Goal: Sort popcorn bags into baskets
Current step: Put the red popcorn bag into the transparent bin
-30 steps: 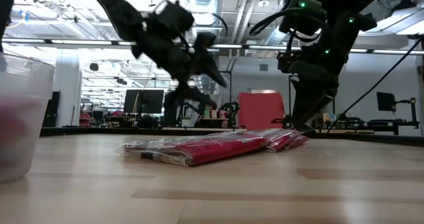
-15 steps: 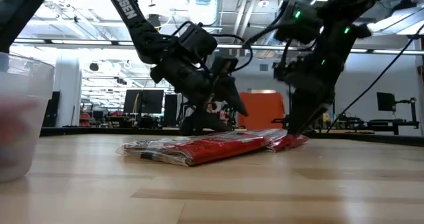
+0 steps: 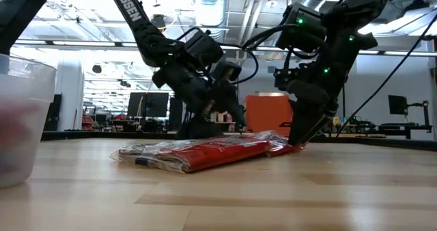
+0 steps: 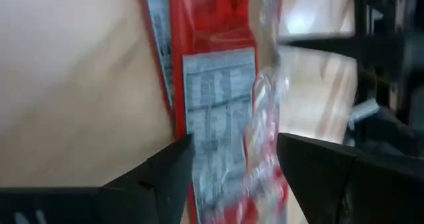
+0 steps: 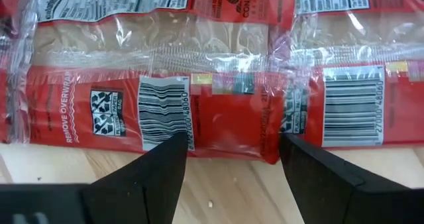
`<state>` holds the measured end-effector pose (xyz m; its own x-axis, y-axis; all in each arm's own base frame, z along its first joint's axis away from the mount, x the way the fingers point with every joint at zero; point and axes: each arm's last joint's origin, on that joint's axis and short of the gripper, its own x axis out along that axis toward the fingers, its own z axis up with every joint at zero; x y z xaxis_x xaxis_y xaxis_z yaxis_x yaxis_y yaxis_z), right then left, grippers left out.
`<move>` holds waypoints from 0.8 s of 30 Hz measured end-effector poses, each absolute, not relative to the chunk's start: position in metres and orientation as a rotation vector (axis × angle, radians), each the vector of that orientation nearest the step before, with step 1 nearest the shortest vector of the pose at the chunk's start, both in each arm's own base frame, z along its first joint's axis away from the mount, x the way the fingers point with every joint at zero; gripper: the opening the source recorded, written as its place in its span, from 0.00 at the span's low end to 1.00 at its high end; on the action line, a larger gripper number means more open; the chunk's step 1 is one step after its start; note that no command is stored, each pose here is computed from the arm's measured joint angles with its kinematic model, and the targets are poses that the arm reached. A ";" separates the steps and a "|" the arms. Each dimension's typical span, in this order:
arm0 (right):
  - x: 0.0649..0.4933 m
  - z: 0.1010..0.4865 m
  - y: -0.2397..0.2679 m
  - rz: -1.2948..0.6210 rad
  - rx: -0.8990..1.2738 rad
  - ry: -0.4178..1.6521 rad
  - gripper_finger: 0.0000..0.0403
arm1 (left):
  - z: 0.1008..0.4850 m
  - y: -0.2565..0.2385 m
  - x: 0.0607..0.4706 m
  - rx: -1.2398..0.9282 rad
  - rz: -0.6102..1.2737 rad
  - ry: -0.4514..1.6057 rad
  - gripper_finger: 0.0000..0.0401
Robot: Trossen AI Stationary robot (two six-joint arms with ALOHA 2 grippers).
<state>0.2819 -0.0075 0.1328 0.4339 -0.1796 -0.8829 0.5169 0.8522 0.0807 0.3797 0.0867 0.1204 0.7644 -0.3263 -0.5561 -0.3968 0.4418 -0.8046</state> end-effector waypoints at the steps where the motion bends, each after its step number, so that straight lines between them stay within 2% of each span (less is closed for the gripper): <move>1: 0.282 0.133 -0.008 -0.446 0.366 1.037 0.67 | 0.123 0.087 0.380 -1.156 0.045 0.741 0.52; 7: 0.282 0.132 -0.008 -0.448 0.368 1.034 0.67 | 0.149 0.097 0.382 -1.118 0.087 0.685 0.52; 14: 0.284 0.133 -0.008 -0.448 0.375 1.014 0.67 | 0.129 0.084 0.365 -1.060 0.222 0.914 0.52; 24: 0.287 0.134 -0.008 -0.441 0.382 0.975 0.67 | 0.129 0.070 0.372 -1.013 0.178 0.855 0.52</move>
